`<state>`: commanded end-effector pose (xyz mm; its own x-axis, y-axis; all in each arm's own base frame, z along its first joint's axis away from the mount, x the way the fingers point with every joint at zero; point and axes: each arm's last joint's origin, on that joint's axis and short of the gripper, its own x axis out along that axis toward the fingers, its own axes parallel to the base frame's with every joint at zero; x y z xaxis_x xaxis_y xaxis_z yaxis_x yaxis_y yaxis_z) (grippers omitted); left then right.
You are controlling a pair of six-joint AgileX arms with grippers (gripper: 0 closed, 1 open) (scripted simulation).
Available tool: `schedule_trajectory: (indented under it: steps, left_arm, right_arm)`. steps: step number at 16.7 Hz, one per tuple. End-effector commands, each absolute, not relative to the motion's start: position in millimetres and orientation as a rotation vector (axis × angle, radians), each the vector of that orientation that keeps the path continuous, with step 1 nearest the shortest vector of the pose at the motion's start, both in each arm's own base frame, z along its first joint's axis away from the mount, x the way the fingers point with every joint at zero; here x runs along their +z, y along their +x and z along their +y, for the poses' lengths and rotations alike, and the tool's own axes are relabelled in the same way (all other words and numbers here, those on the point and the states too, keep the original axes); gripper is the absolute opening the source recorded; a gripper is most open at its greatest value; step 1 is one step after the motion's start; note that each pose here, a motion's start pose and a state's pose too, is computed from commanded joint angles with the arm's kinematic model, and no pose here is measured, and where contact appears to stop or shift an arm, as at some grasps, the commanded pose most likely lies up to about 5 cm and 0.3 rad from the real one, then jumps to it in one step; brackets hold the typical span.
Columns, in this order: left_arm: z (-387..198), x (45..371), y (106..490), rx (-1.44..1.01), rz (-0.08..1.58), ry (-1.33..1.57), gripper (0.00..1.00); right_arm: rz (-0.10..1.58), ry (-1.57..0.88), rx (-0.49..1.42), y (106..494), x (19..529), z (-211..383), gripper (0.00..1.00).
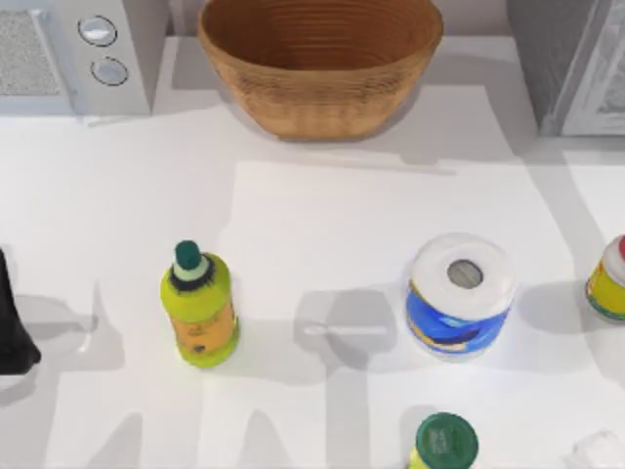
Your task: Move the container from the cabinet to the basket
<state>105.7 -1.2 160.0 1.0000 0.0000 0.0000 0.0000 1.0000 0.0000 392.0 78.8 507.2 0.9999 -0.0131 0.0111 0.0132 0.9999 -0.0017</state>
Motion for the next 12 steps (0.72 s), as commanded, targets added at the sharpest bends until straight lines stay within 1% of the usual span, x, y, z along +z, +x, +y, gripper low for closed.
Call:
schedule_trajectory:
  steps: [9, 10, 12]
  left_arm:
    - [-1.2, 160.0, 105.7, 0.0, 0.0, 0.0, 1.0]
    - [-1.2, 160.0, 105.7, 0.0, 0.0, 0.0, 1.0]
    - [-1.2, 160.0, 105.7, 0.0, 0.0, 0.0, 1.0]
  right_arm:
    - [-0.011, -0.002, -0.013, 392.0, 507.2, 78.8, 0.02]
    - [-0.011, -0.002, -0.013, 392.0, 507.2, 78.8, 0.0]
    - [-0.011, -0.002, -0.013, 392.0, 507.2, 78.8, 0.0]
